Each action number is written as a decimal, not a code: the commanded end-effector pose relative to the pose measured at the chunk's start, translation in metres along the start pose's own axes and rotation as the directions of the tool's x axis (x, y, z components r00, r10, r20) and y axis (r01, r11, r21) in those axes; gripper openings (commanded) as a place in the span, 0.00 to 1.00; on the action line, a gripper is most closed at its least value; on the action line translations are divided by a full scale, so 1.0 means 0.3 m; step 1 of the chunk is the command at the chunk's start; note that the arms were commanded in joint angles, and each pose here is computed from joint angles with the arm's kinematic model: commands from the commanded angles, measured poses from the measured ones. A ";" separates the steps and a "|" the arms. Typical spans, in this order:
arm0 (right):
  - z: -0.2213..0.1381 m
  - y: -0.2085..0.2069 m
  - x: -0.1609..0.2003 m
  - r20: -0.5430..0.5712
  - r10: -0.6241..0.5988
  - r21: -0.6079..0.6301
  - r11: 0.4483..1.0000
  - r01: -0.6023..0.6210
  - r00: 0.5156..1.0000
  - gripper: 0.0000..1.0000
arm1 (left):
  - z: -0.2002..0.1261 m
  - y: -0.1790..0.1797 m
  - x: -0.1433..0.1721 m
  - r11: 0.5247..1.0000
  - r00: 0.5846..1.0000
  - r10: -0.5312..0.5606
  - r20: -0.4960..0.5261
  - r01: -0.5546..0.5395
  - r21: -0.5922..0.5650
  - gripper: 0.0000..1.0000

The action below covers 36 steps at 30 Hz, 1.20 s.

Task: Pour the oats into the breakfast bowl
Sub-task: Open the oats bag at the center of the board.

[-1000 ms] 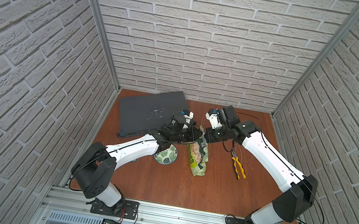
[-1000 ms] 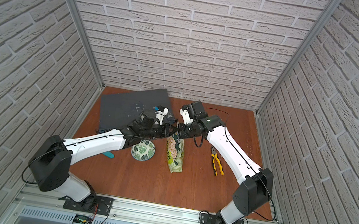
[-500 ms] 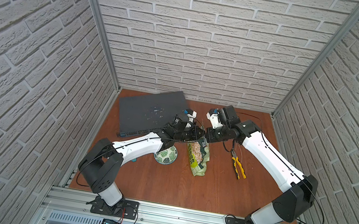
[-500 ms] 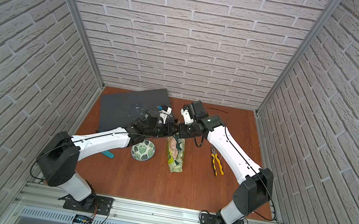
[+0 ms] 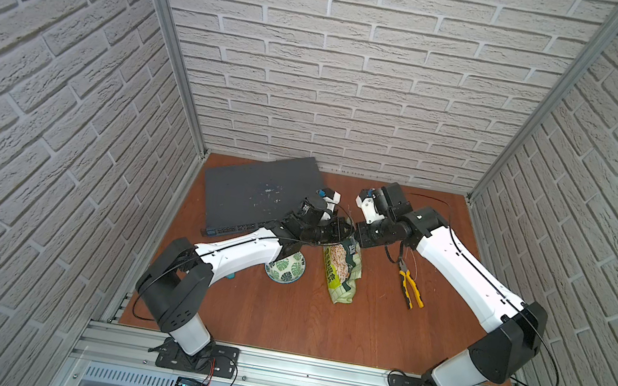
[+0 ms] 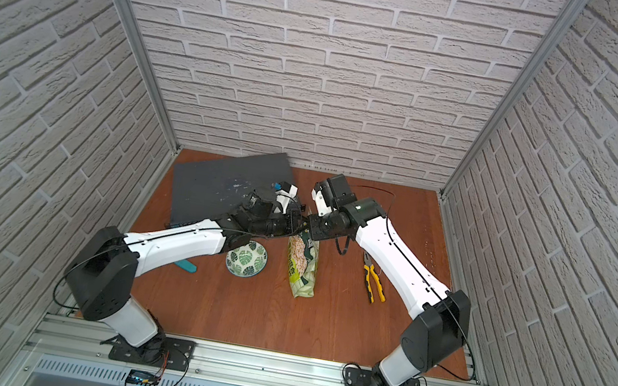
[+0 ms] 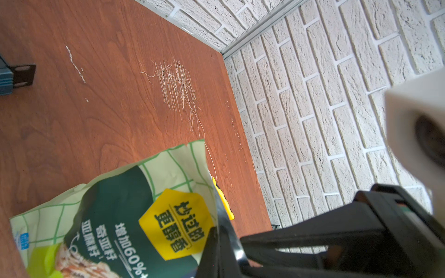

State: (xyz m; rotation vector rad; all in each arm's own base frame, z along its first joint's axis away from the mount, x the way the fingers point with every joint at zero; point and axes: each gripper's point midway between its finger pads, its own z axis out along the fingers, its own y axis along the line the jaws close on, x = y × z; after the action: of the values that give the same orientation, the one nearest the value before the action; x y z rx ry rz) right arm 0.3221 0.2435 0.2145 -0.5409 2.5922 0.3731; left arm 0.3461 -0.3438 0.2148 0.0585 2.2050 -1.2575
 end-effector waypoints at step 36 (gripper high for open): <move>-0.075 -0.145 -0.064 0.123 -0.033 0.310 0.951 -0.007 0.992 0.03 | -0.025 0.013 -0.009 0.988 0.995 0.098 0.017 -0.095 -0.118 0.00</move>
State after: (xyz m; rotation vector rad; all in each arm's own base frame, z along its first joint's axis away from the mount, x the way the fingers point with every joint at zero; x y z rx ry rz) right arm 0.3254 0.2401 0.2089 -0.5520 2.5731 0.1878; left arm 0.3500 -0.3422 0.2112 0.0689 2.2063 -1.1492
